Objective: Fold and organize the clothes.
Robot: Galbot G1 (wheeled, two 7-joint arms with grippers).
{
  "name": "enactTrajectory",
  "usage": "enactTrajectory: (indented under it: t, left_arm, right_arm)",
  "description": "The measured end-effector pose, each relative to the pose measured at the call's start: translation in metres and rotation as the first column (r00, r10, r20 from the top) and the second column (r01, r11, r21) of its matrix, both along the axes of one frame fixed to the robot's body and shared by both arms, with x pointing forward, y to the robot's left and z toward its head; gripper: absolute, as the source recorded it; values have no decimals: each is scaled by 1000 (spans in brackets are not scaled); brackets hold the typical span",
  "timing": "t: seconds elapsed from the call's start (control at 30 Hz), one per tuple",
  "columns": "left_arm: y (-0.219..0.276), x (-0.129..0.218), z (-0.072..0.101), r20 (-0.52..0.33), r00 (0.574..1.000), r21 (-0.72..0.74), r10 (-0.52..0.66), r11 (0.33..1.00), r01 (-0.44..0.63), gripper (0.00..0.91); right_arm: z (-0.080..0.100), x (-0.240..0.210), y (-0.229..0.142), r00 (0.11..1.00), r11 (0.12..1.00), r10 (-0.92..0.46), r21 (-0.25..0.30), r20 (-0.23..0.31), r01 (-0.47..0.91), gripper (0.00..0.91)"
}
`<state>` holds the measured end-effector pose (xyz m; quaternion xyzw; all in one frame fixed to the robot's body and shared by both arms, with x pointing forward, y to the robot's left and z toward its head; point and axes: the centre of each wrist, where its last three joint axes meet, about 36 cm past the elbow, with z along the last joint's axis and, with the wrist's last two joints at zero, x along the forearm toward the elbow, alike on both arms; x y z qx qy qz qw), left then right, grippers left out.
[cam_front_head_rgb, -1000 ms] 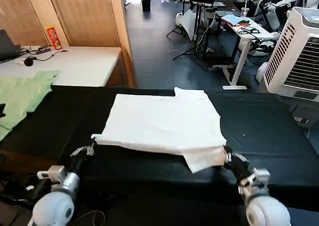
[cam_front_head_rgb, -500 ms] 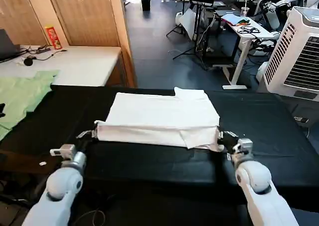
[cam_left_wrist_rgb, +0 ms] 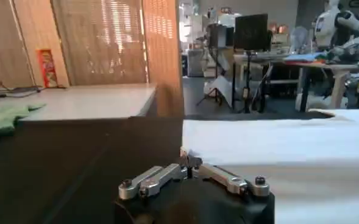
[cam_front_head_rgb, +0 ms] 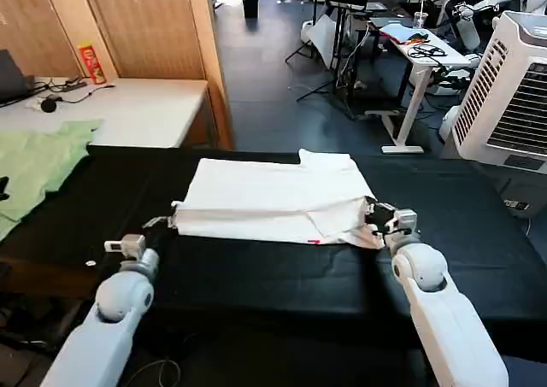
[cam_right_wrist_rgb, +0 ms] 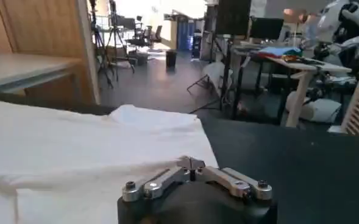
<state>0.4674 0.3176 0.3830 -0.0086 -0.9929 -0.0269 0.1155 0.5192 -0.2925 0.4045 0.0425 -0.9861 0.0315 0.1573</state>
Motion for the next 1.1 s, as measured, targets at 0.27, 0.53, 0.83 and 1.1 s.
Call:
enactTrajectory:
  t: [0.27, 0.53, 0.83, 1.1]
  left_arm:
    - [2, 15, -2, -6, 1000, 12, 8, 1000, -8, 878]
    - [4, 13, -1, -10, 1000, 18, 10, 1000, -10, 878]
    - [10, -8, -3, -55, 998, -24, 6, 1000, -7, 878]
    - [16, -34, -8, -85, 996, -55, -11, 998, 7, 497]
  right_arm:
    - [3, -11, -9, 999, 1000, 2, 27, -37, -1, 878]
    - [13, -56, -16, 998, 1000, 18, 22, -64, -16, 878]
    - [7, -113, -7, 994, 998, 51, 32, -95, -48, 878]
    - [-1, -126, -3, 992, 998, 63, 24, -112, -60, 468]
